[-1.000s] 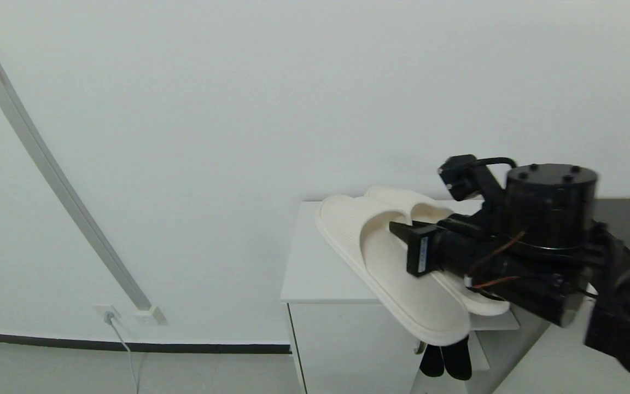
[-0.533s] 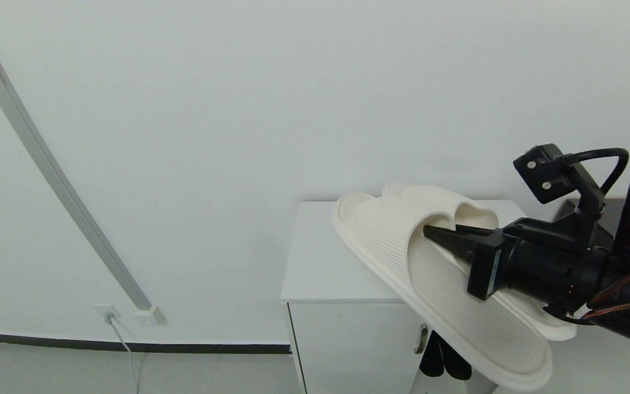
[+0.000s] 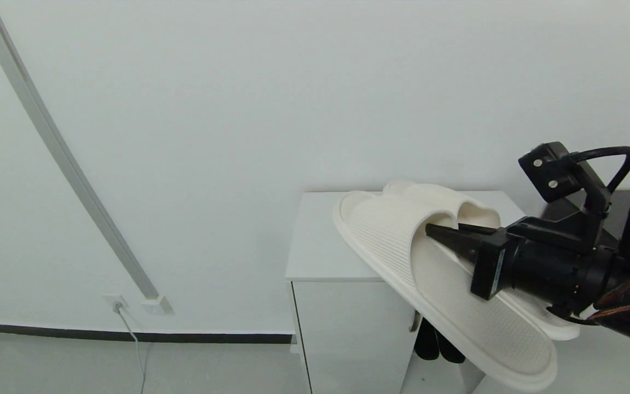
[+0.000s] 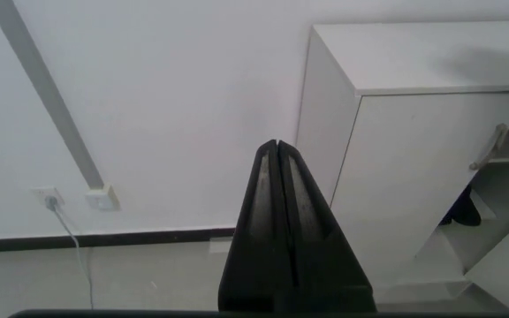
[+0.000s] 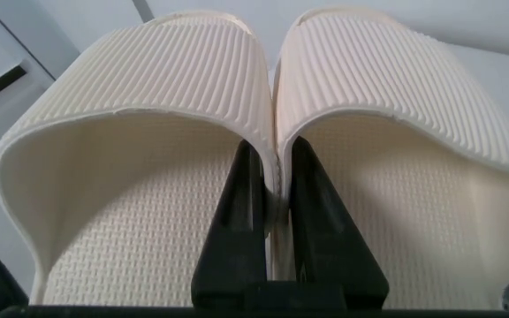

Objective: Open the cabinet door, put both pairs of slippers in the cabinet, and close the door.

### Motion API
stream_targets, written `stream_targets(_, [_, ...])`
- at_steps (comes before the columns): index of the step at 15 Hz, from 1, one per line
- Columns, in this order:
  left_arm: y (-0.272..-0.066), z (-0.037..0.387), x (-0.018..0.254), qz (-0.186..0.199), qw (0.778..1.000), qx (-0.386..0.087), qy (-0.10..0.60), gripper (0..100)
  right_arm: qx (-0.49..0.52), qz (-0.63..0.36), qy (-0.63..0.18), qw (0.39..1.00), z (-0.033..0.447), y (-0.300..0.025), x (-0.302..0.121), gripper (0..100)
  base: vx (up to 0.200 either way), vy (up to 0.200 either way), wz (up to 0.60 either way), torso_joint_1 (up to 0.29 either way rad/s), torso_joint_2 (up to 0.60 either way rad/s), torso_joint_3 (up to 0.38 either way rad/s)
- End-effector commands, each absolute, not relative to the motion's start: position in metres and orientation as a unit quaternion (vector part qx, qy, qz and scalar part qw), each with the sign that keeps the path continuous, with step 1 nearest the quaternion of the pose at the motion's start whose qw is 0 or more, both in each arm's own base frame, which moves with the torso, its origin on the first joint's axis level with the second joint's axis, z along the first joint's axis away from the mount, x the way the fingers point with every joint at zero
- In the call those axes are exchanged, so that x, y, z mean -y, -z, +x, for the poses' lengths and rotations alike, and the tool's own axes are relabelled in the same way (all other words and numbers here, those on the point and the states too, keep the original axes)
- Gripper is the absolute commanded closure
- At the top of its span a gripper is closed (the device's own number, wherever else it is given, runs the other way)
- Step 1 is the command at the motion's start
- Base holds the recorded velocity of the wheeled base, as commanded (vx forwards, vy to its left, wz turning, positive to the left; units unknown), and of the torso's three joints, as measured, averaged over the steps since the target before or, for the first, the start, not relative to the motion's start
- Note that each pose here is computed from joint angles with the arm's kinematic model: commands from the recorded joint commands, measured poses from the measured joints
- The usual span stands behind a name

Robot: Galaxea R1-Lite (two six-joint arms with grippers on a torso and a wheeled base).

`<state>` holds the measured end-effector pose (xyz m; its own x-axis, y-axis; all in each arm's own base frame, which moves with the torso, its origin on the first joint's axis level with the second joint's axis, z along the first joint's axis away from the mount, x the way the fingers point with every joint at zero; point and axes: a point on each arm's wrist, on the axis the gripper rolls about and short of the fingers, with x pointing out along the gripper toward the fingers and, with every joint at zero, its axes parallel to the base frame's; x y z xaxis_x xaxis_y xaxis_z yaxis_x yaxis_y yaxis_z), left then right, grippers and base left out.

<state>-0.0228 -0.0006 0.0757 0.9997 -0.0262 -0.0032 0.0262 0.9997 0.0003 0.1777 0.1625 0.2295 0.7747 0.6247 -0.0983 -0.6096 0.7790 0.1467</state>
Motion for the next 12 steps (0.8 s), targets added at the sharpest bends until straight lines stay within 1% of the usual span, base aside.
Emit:
stream_targets(1, [-0.076,-0.023,0.001,0.001,1.000,-0.002,0.013,100,-0.075,0.052,-0.326,0.941,0.180,-0.227,-0.163,100,-0.200,0.000,0.00,-0.007,0.01,0.002])
stream_targets(4, [-0.075,-0.023,0.001,0.000,1.000,-0.002,0.013,100,-0.076,0.051,-0.327,0.941,0.179,-0.227,-0.163,100,0.000,0.000,0.00,0.000,0.00,0.000])
stream_targets(6, [-0.076,-0.023,0.001,0.000,1.000,-0.002,0.013,100,-0.085,0.044,-0.328,0.940,0.176,-0.220,-0.160,100,0.000,0.000,0.00,0.000,0.00,0.000])
stream_targets(7, [-0.076,-0.023,0.001,0.000,1.000,-0.002,0.013,100,-0.091,0.030,-0.339,0.936,0.174,-0.214,-0.158,100,0.000,0.000,0.00,0.000,0.00,0.000])
stream_targets(9, [-0.076,-0.023,0.001,0.000,1.000,-0.002,0.013,100,-0.079,-0.035,-0.347,0.934,0.178,-0.202,-0.146,100,0.000,0.000,0.00,0.000,0.00,0.000])
stream_targets(10, [-0.076,-0.023,0.001,0.000,1.000,-0.002,0.013,100,-0.066,-0.043,-0.361,0.929,0.177,-0.199,-0.144,100,0.000,0.000,0.00,0.000,0.00,0.000])
stream_targets(12, [-0.076,-0.023,0.001,0.000,1.000,-0.002,0.013,100,-0.045,-0.039,-0.361,0.931,0.177,-0.200,-0.141,100,0.000,0.000,0.00,0.000,0.00,0.000])
